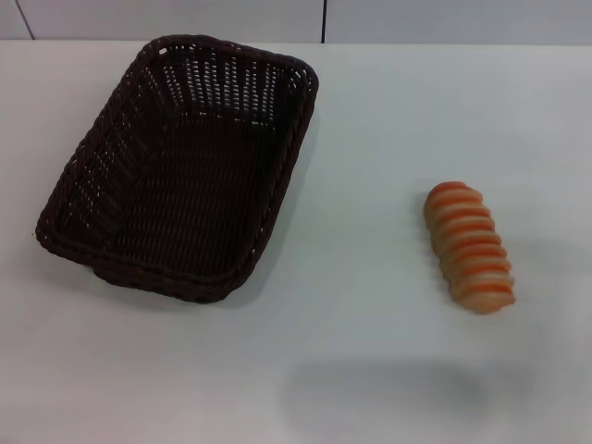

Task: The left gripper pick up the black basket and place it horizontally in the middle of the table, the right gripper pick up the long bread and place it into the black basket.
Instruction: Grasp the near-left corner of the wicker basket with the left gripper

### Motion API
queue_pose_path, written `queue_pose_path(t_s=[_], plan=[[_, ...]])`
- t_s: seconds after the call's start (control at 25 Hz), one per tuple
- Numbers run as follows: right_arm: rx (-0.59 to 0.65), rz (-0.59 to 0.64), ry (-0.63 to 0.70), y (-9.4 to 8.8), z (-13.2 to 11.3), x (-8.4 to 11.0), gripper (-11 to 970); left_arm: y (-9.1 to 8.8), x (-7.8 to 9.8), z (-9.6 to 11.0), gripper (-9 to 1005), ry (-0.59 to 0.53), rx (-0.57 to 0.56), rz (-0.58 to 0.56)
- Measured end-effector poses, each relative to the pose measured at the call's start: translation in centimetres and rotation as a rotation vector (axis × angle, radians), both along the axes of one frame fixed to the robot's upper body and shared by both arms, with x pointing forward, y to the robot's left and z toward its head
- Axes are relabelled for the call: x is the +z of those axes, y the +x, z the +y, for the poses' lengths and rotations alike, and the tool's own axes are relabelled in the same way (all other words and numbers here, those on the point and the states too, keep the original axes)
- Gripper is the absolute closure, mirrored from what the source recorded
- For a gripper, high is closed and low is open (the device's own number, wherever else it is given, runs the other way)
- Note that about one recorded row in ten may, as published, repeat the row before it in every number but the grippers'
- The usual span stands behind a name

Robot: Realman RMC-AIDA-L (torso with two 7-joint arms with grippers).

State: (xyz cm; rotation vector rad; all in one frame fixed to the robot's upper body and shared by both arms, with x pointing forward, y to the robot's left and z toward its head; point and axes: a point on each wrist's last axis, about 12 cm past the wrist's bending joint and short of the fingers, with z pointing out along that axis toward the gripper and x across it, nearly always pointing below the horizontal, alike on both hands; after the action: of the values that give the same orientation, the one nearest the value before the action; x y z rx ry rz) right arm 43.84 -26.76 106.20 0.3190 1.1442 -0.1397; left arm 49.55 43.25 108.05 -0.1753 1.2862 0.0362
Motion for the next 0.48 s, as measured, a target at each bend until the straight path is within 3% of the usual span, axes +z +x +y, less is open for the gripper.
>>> queue_pose_path(t_s=[0.48], plan=[[-0.001, 0.003, -0.009, 0.27, 0.02, 0.06, 181, 0.51, 0.03, -0.42, 199, 0.0, -0.018, 0.004]])
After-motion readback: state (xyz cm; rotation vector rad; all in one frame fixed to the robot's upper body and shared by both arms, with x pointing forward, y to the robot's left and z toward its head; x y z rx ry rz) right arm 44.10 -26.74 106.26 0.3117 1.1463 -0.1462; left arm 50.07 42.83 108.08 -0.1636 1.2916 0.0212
